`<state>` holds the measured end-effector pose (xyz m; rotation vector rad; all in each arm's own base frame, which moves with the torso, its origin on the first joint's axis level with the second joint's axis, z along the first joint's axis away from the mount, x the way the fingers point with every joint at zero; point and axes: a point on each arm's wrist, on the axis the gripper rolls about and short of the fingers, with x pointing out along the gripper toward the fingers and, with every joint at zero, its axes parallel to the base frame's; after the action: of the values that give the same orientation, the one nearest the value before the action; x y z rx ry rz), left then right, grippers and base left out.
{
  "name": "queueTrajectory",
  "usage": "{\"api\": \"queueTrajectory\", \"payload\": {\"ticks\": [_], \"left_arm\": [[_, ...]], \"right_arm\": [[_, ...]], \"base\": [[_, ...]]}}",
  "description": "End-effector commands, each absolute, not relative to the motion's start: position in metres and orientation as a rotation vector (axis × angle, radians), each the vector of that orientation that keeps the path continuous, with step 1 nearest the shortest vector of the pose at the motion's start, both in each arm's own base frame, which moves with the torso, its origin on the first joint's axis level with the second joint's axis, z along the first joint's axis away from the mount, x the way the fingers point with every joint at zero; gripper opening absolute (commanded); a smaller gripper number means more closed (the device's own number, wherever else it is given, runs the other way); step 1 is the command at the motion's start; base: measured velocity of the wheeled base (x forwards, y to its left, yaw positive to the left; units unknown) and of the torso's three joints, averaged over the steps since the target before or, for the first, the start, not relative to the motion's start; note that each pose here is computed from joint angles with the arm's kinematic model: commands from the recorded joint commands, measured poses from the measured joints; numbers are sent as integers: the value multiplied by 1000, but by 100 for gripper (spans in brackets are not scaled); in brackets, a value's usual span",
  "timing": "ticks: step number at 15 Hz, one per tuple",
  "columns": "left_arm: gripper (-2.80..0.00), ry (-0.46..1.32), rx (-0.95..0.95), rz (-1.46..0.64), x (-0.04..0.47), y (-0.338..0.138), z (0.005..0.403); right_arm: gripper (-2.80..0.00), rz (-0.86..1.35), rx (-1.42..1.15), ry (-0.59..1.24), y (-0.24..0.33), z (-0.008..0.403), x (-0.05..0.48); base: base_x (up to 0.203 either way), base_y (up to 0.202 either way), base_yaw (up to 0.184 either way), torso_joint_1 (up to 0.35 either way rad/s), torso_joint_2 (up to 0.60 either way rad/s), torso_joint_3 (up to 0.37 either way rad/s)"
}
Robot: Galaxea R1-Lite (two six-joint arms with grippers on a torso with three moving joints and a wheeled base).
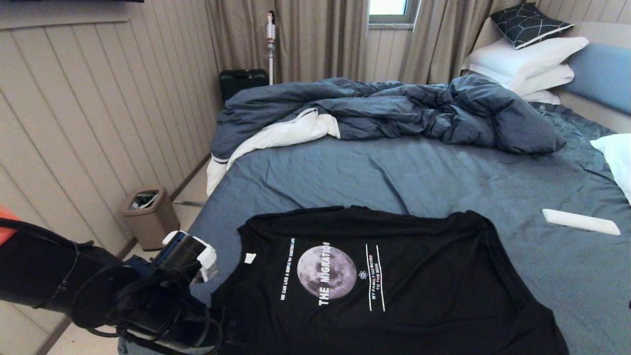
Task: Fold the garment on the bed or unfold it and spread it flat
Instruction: Fold the black T-shirt
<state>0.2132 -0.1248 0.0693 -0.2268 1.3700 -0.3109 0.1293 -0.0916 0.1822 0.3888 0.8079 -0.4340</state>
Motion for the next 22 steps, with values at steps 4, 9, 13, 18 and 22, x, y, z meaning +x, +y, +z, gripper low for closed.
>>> {"api": "queueTrajectory", "payload": {"ticks": [4, 9, 13, 18, 22], "left_arm": [[0, 1368, -241, -304, 216, -126, 74], [0, 1340, -184, -174, 225, -116, 63], [0, 1260, -211, -188, 217, -112, 57], [0, 1162, -280, -168, 191, -88, 47], [0, 968, -287, -76, 205, -95, 29]], "right_arm": [[-280, -436, 372, 770, -91, 192, 129], [-280, -431, 380, 777, -90, 190, 128], [-280, -429, 384, 777, -90, 189, 128], [-280, -416, 397, 797, -90, 183, 129], [-280, -368, 428, 797, -89, 179, 128]], "base": [[0, 0, 0, 0, 0, 0], [0, 0, 0, 0, 0, 0], [0, 0, 0, 0, 0, 0], [0, 0, 0, 0, 0, 0], [0, 0, 0, 0, 0, 0]]}}
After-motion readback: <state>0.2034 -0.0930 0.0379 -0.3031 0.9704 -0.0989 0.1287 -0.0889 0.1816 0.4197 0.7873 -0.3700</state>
